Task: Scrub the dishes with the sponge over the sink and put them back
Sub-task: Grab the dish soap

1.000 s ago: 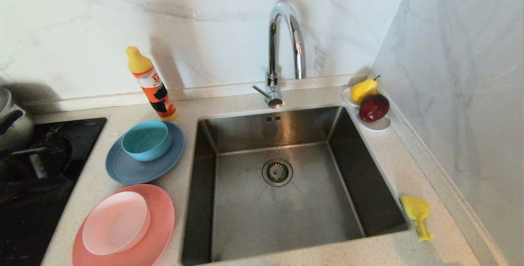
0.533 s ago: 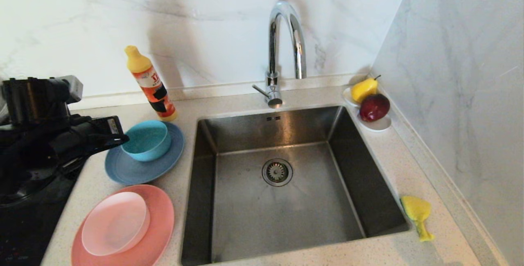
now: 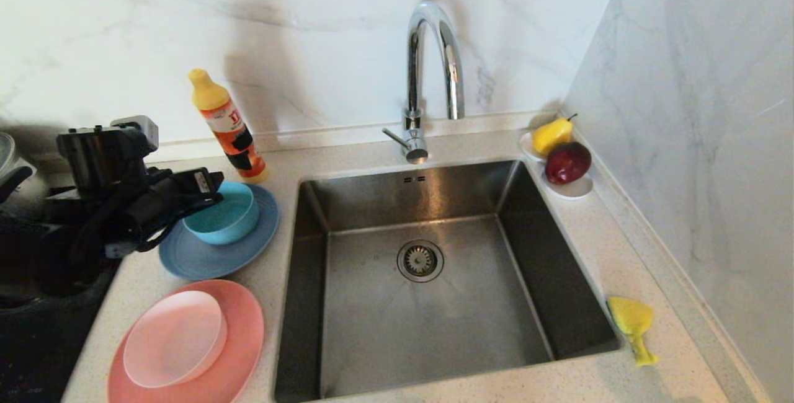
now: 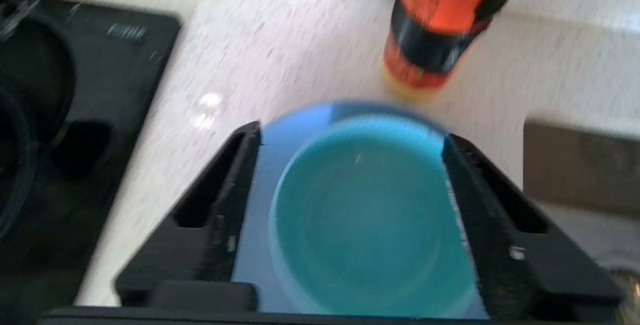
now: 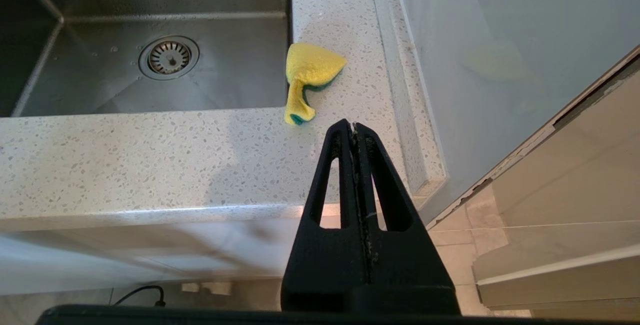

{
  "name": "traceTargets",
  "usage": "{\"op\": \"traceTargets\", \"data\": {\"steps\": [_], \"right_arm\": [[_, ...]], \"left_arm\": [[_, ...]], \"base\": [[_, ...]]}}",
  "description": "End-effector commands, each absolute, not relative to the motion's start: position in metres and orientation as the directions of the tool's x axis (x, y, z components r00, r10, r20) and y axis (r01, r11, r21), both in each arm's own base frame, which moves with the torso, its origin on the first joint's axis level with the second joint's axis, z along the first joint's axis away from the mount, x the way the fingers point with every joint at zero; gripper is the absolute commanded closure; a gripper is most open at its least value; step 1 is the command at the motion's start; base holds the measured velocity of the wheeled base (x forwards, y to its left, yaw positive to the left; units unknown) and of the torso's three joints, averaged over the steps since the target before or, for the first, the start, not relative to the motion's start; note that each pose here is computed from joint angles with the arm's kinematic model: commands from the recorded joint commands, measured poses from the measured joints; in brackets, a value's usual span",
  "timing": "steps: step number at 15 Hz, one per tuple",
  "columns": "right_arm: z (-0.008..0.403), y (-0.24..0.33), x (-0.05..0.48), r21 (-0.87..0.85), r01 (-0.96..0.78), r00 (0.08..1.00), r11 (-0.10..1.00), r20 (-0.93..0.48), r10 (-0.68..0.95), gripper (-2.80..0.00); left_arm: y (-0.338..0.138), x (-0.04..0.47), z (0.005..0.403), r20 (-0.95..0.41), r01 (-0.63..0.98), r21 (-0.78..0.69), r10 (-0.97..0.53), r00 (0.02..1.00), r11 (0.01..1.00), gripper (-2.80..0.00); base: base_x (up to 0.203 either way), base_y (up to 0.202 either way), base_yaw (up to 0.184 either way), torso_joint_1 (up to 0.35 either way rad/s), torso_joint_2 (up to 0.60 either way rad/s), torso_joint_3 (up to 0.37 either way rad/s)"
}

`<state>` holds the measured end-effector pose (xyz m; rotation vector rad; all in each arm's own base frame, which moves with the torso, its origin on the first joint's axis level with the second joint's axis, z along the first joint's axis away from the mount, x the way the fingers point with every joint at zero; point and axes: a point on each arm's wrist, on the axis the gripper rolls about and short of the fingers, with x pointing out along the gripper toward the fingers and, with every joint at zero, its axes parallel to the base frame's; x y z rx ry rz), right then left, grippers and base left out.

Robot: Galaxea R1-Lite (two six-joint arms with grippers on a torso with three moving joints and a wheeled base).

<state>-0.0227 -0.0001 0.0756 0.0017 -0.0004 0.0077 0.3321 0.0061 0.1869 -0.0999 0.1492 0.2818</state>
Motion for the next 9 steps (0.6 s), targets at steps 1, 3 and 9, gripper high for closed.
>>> {"op": "traceTargets", "data": {"steps": [1,3,9], "right_arm": [[0.076,0.000,-0.023,0.002,-0.009,1.000,1.000,0.000,0.009,0.00],[0.076,0.000,-0.023,0.002,-0.009,1.000,1.000,0.000,0.009,0.00],[0.076,0.000,-0.023,0.002,-0.009,1.000,1.000,0.000,0.009,0.00]], "left_arm": [[0.006,0.356,0.175,-0.150,-0.284,-0.079,0.270,0.951,0.956,-2.80],[0.005,0.364,0.176,-0.132,-0.266,-0.087,0.253,0.958,0.960,-2.80],[0.004,0.395,0.163,-0.133,-0.245,-0.098,0.231,0.964,0.965,-2.80]], "base": [[0.000,0.000,0.000,0.000,0.00,0.000],[0.000,0.000,0.000,0.000,0.00,0.000],[0.000,0.000,0.000,0.000,0.00,0.000]]}}
